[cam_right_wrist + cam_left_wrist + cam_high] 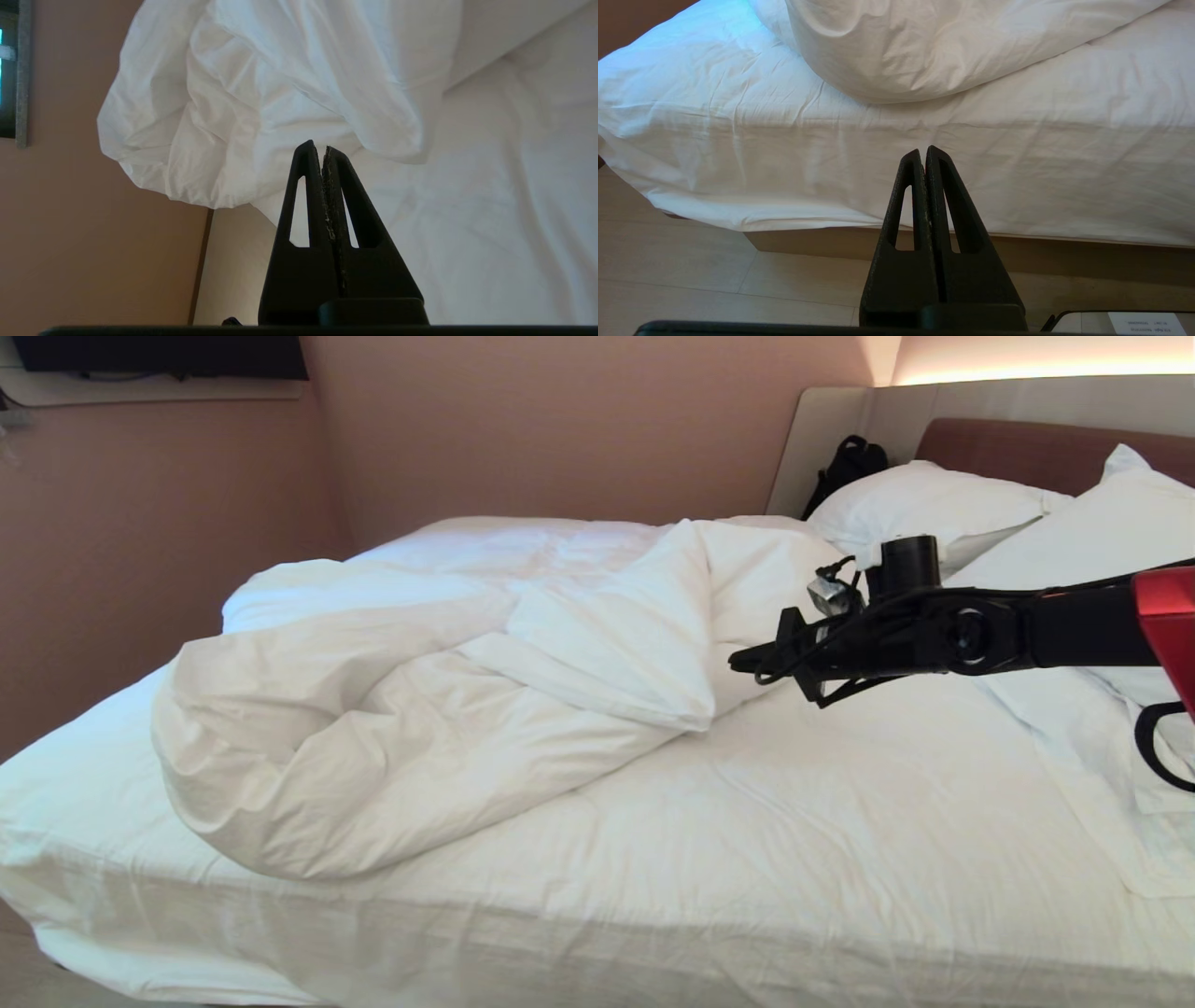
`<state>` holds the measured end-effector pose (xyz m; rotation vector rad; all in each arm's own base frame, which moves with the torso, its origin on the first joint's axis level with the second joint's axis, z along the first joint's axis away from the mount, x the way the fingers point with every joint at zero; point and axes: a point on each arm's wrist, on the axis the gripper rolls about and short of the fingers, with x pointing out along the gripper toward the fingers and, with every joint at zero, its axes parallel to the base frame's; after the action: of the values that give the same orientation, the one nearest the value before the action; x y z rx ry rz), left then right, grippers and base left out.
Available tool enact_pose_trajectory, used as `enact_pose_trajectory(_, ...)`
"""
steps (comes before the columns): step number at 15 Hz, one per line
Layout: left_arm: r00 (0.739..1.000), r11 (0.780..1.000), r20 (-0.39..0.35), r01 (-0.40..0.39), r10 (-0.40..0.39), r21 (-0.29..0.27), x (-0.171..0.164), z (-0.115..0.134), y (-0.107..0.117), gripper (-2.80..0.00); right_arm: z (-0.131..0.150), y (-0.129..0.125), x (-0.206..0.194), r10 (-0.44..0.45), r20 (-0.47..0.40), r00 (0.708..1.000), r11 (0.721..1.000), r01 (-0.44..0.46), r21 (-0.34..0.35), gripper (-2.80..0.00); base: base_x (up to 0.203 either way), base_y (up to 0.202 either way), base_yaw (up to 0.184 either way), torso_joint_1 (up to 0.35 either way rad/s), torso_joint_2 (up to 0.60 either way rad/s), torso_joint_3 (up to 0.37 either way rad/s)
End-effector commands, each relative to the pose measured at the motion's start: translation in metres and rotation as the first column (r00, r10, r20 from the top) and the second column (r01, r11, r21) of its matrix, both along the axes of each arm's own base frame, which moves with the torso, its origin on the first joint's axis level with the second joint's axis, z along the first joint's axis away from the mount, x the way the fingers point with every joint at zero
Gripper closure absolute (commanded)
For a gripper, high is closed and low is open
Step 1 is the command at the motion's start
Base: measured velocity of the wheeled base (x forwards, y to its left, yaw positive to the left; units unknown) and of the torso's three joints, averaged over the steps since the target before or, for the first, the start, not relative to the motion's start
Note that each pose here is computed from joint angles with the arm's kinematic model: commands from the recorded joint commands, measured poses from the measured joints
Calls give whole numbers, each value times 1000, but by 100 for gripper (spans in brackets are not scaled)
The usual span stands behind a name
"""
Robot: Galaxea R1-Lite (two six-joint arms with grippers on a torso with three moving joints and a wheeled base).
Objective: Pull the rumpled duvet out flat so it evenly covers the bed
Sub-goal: Hold the folded corner of the quilt
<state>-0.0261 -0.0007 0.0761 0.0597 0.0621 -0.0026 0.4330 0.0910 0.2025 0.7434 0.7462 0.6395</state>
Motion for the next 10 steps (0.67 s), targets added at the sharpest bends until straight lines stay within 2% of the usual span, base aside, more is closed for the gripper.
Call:
enact_pose_trajectory(1,1000,1000,-2,-1,1,1,0,0,0,0,-24,1,9,-3,-93,996,1000,2,-15,0,0,0,0,0,0,0)
enact_pose_trajectory(2,1000,1000,-1,-1,1,1,0,0,0,0,-23,0,9,-5,-100,995,1000,3,-17,0,0,0,0,0,0,0)
enact_pose_trajectory(3,1000,1000,-2,-1,1,1,0,0,0,0,-24,0,10,-4,-106,994,1000,2,-18,-280,0,0,0,0,0,0)
enact_pose_trajectory(10,1000,1000,-1,-1,1,1,0,0,0,0,-52,5,20,8,-164,986,999,-14,-38,-280,0,0,0,0,0,0)
